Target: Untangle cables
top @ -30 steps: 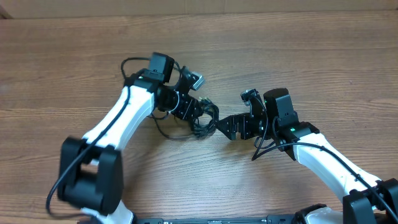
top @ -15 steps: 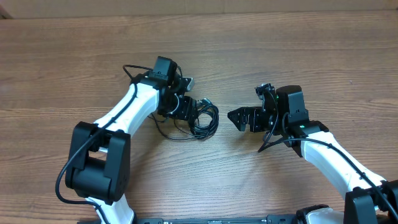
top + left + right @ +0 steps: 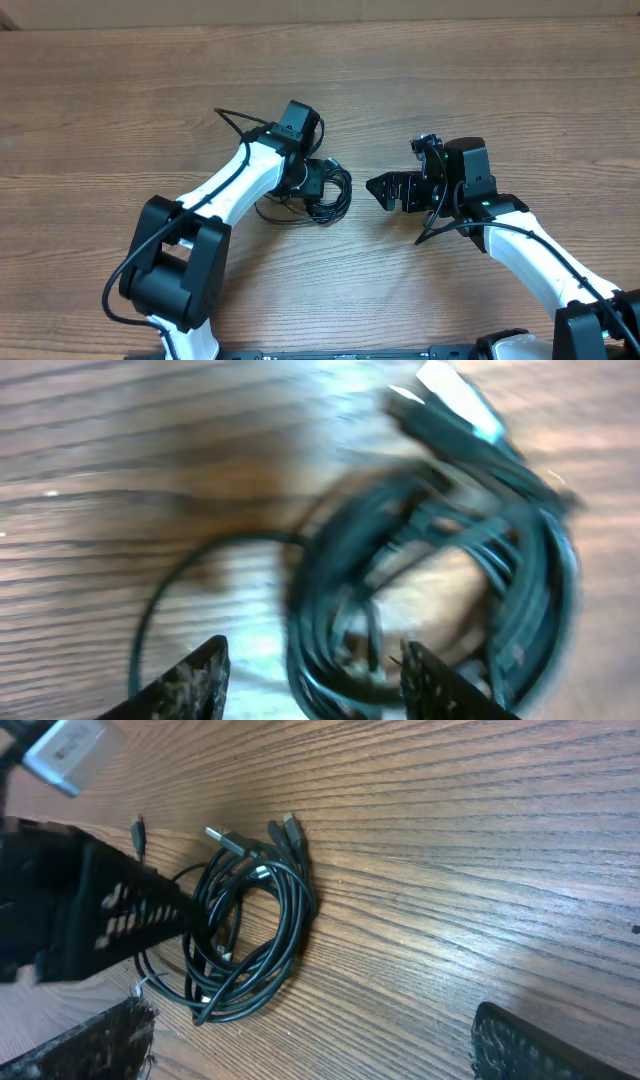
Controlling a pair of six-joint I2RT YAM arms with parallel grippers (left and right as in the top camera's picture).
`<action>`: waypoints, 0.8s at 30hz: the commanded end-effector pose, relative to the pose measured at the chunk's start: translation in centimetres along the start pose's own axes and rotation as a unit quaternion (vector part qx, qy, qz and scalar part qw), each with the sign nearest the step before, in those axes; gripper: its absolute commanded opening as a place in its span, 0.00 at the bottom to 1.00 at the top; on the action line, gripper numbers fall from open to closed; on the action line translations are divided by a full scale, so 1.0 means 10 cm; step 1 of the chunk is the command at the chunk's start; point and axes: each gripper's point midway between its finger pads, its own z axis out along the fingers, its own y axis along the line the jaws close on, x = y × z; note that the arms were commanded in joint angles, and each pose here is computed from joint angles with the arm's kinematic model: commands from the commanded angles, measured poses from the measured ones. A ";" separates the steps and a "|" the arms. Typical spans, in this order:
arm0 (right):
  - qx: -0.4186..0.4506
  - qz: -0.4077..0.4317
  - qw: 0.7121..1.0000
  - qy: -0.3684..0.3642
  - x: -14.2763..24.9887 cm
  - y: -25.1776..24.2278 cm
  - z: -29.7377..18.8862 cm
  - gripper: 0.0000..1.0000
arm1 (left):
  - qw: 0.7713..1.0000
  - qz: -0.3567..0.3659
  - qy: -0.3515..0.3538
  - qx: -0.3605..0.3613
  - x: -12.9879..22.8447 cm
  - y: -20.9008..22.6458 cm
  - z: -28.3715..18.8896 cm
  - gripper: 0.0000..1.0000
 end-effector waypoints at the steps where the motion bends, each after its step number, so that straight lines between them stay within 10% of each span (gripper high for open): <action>1: -0.001 -0.006 1.000 -0.017 -0.13 0.04 -0.05 1.00 | 0.998 -0.058 0.002 -0.031 -0.01 0.12 0.18 0.52; 9: 0.001 -0.003 1.000 -0.012 -0.10 0.03 -0.04 1.00 | 0.998 -0.054 0.033 0.010 0.09 -0.07 0.38 0.04; 24: -0.159 0.007 0.986 0.040 0.08 0.55 -0.20 1.00 | 0.992 0.009 -0.097 0.079 -0.63 -0.42 -1.09 0.04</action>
